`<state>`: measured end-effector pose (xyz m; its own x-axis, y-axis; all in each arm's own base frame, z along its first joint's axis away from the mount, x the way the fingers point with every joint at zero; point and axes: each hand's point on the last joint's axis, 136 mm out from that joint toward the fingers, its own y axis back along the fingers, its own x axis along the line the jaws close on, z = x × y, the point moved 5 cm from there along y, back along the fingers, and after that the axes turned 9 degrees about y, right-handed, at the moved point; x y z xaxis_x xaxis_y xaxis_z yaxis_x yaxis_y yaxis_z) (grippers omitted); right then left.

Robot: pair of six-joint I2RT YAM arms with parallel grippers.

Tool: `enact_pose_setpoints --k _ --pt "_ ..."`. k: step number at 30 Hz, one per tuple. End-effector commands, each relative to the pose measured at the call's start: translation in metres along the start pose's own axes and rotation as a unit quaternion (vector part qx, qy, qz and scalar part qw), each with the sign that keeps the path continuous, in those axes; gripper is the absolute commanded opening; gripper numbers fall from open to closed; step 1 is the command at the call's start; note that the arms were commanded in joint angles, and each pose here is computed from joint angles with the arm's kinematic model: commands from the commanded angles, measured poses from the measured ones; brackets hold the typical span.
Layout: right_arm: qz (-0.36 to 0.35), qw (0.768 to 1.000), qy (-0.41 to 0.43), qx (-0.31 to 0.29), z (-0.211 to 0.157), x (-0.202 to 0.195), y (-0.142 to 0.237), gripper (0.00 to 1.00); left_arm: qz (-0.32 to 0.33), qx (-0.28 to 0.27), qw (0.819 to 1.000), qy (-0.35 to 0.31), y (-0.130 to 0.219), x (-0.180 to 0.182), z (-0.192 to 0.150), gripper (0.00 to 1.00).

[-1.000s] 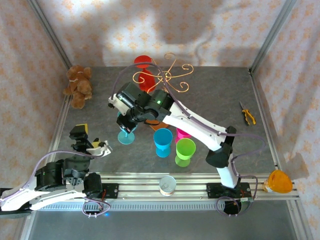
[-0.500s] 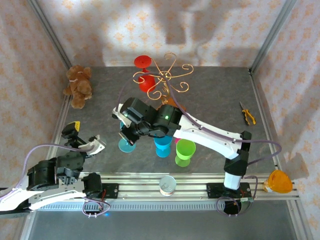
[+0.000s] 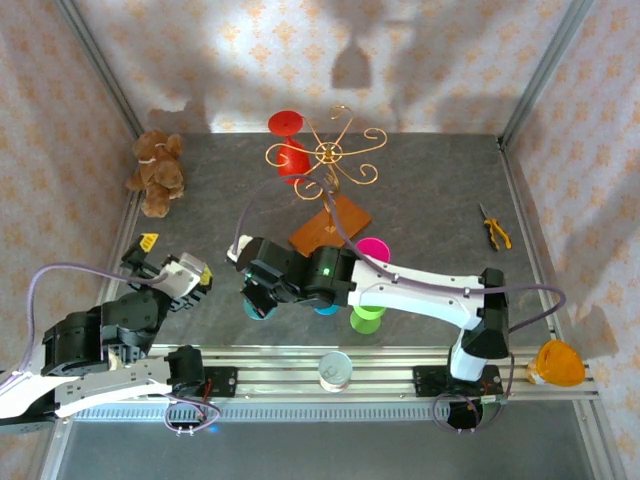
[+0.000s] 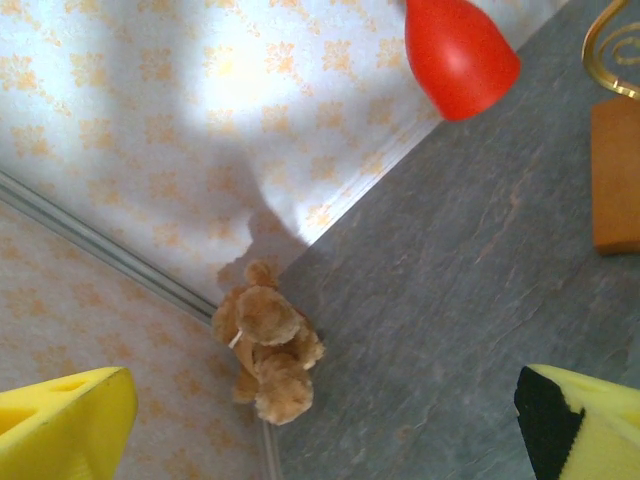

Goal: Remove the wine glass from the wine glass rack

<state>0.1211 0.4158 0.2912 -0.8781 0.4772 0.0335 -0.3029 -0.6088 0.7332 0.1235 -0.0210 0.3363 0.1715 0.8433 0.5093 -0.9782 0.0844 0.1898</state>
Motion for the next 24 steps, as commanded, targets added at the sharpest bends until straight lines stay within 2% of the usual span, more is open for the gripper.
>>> enact_pose_setpoints --k 1,6,18,24 --pt "-0.039 0.998 -0.023 -0.033 0.003 -0.008 0.011 0.0 -0.008 -0.021 0.994 0.104 0.006 0.011 0.014 0.99" --pt "-0.052 0.998 -0.042 -0.021 -0.014 -0.011 0.0 0.0 -0.011 -0.022 0.988 0.151 0.01 0.019 0.022 0.99" --pt "-0.092 0.995 -0.05 0.007 -0.044 -0.016 -0.02 0.0 -0.027 -0.02 0.977 0.212 0.006 0.01 0.03 0.99" --pt "-0.102 0.993 -0.048 0.027 -0.054 -0.014 -0.03 0.0 -0.033 -0.013 0.976 0.214 0.005 0.006 0.03 0.99"
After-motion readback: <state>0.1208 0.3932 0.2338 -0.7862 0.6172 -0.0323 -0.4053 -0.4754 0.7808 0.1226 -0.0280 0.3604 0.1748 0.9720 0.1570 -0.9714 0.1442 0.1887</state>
